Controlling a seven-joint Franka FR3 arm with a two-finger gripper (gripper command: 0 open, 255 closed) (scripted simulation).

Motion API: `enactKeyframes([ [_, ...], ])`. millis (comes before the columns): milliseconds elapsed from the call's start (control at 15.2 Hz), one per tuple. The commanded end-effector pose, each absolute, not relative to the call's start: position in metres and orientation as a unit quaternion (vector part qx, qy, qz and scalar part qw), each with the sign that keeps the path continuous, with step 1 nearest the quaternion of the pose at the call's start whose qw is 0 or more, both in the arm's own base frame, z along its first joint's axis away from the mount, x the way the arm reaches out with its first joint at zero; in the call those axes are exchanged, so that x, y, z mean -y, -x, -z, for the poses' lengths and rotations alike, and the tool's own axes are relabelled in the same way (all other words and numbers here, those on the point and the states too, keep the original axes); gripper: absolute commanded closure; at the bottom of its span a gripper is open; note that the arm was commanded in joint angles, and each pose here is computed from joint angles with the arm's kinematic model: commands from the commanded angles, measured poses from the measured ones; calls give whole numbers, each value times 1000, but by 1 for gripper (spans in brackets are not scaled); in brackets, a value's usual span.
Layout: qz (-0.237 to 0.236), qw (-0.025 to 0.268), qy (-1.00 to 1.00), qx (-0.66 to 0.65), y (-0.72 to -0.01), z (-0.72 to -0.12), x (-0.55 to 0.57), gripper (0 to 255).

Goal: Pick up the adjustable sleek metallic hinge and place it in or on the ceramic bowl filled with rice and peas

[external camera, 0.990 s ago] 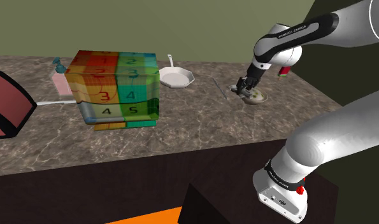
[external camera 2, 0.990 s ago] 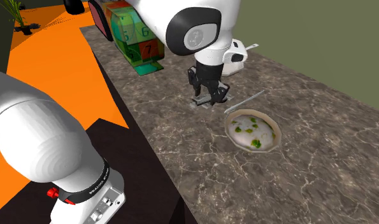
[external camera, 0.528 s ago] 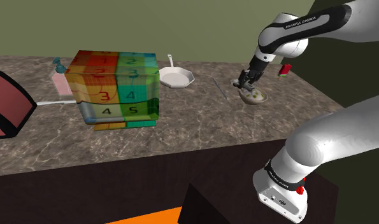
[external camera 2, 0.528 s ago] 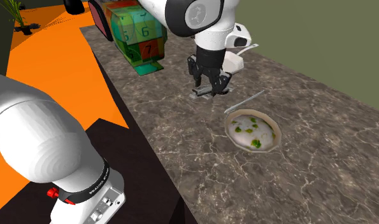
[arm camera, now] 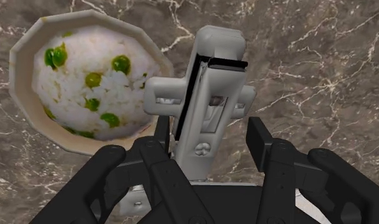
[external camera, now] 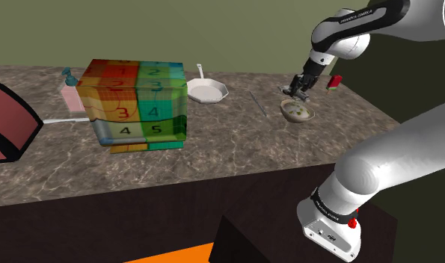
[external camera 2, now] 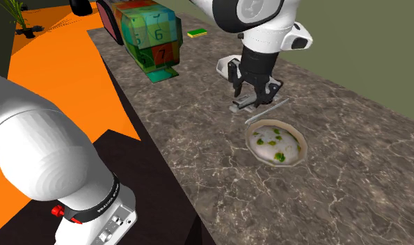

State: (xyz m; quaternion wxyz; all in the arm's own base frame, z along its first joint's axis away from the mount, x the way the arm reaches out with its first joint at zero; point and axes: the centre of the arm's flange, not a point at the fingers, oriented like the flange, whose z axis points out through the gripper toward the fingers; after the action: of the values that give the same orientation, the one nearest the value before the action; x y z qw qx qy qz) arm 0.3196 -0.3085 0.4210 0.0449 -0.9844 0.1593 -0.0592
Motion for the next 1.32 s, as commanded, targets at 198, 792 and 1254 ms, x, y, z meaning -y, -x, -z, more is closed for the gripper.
enactKeyframes([
  [198,59,44,985,-158,-311,-423,373,255],
  [792,59,44,985,-158,-307,-387,403,255],
  [1254,59,44,985,-158,-307,-350,403,255],
])
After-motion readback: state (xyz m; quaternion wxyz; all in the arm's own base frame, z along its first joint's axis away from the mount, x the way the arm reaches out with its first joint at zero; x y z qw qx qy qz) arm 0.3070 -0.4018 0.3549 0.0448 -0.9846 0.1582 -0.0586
